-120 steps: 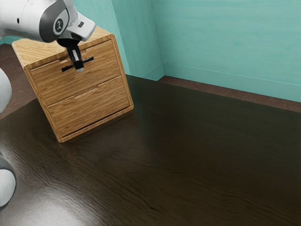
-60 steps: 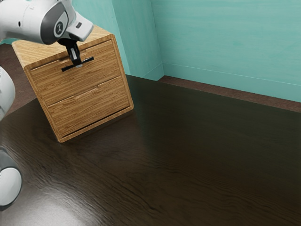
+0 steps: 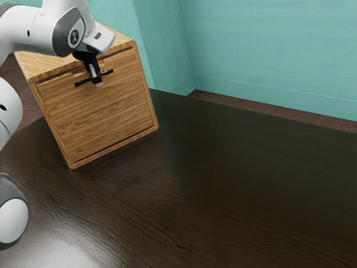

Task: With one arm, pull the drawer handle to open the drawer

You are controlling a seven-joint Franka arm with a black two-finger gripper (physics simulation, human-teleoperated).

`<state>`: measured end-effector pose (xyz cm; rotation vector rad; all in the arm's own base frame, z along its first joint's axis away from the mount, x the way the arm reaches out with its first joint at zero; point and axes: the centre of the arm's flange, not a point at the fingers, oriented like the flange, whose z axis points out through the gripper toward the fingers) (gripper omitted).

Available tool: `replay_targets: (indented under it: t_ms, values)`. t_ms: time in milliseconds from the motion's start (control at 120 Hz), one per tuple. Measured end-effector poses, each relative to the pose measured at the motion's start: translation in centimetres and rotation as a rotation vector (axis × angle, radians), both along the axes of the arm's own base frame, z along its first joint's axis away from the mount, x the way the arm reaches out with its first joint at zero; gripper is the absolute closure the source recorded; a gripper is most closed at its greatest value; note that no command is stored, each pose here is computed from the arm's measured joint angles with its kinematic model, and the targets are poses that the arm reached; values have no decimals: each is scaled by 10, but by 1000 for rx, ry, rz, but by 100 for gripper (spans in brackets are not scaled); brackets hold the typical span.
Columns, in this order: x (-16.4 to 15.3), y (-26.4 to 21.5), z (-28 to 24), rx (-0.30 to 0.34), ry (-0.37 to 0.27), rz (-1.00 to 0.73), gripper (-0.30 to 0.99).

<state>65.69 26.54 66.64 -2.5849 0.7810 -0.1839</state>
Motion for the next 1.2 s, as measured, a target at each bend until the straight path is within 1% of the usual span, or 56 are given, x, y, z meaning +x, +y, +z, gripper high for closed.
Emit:
replay_targets:
  t_ms: [67,125,233,425,567,667,758,833,875,917,950,967,1000,1083,1200]
  values:
    - [-2,-2,-2,-20,13,19,64]
    - [-6,-4,1,-32,18,34,64]
    - [-15,-16,13,-50,21,54,68]
    - [-22,-43,17,-83,49,71,67]
    - [-29,-65,23,-128,60,82,66]
    - [-26,-80,13,-165,88,87,66]
    - [-27,-99,16,-182,93,83,69]
    - [-32,-114,19,-192,102,80,67]
    - [-32,-124,17,-193,113,78,66]
    - [-35,-134,10,-188,134,73,69]
    - [-38,-142,7,-181,144,68,74]
    - [-40,-146,6,-178,146,66,81]
    - [-43,-154,8,-165,144,60,84]
    - [-54,-170,13,-138,135,48,77]
    - [-61,-179,15,-115,113,45,76]
